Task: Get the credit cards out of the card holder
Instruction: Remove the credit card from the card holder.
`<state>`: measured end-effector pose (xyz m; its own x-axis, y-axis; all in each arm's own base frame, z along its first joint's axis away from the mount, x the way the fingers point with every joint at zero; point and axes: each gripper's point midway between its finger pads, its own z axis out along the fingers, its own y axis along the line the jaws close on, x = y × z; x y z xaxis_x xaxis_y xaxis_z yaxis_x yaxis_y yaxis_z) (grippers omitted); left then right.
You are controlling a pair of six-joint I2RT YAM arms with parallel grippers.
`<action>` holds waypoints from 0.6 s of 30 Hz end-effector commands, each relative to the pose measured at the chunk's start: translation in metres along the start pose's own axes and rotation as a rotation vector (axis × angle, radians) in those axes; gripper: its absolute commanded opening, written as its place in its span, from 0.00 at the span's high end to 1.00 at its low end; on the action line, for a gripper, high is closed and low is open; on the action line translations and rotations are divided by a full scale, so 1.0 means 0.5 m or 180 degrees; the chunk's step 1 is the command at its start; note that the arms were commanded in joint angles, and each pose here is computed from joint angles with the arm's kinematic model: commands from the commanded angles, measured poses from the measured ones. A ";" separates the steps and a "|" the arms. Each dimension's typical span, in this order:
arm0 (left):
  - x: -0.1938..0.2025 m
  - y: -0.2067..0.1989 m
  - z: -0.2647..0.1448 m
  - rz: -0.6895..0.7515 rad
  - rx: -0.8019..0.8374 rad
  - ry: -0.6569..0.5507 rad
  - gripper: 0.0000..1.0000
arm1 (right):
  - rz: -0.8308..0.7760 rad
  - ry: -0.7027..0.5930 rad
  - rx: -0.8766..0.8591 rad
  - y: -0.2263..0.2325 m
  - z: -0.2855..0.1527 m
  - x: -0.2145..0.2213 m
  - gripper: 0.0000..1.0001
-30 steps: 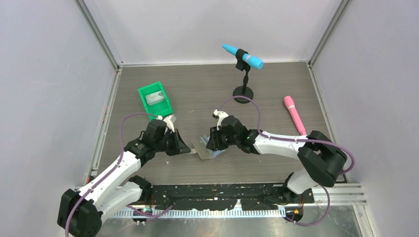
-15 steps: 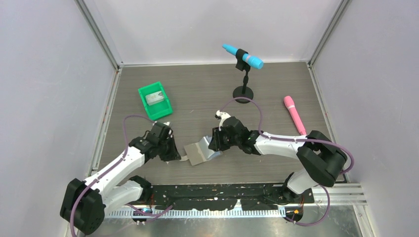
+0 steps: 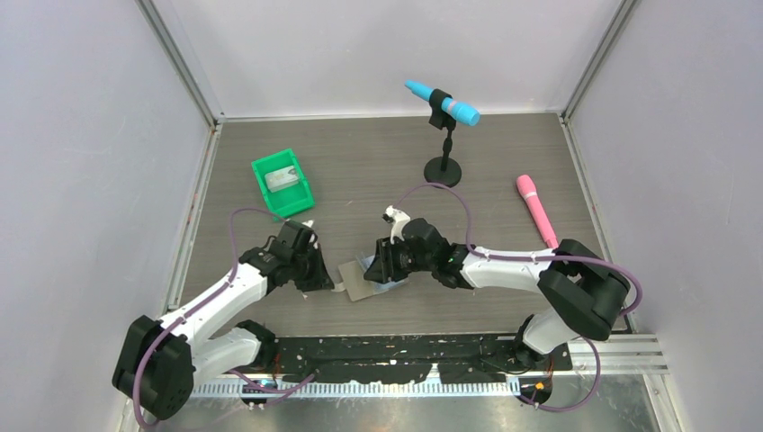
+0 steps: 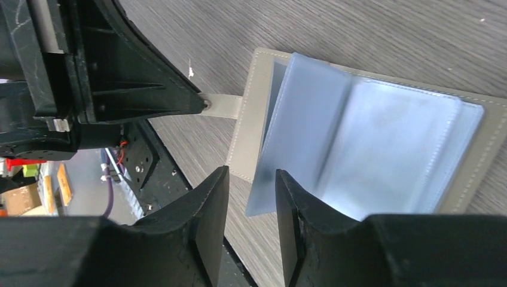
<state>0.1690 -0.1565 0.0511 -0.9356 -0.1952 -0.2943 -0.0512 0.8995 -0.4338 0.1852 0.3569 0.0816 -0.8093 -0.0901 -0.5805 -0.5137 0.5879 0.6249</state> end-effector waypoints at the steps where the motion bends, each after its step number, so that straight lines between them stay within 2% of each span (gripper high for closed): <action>1: -0.021 -0.022 -0.001 0.0081 0.0137 -0.0111 1.00 | -0.0039 -0.0165 -0.0245 0.046 0.005 -0.036 0.56; 2: -0.021 -0.021 0.001 0.0078 0.0127 -0.0117 1.00 | -0.0054 -0.0149 -0.0266 0.049 0.005 -0.035 0.51; 4: -0.022 -0.022 0.003 0.0064 0.0131 -0.0117 0.99 | -0.0054 -0.0106 -0.0266 0.048 0.008 -0.030 0.50; 7: -0.022 -0.024 0.002 0.0043 0.0143 -0.0111 0.97 | -0.0049 -0.0094 -0.0220 0.041 0.010 -0.027 0.56; 13: -0.035 -0.034 -0.025 0.0007 0.0169 -0.0242 0.78 | -0.0146 -0.0128 0.0023 0.018 0.004 -0.037 0.59; 18: -0.055 -0.073 -0.052 0.0027 0.0454 -0.0401 0.70 | -0.0197 -0.0238 0.0430 -0.034 -0.020 -0.058 0.56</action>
<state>0.1739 -0.1597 0.0653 -0.9164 -0.2179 -0.3358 -0.0379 0.8823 -0.4691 0.1910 0.3529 0.0759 -0.8036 -0.1048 -0.5859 -0.5095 0.6300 0.5861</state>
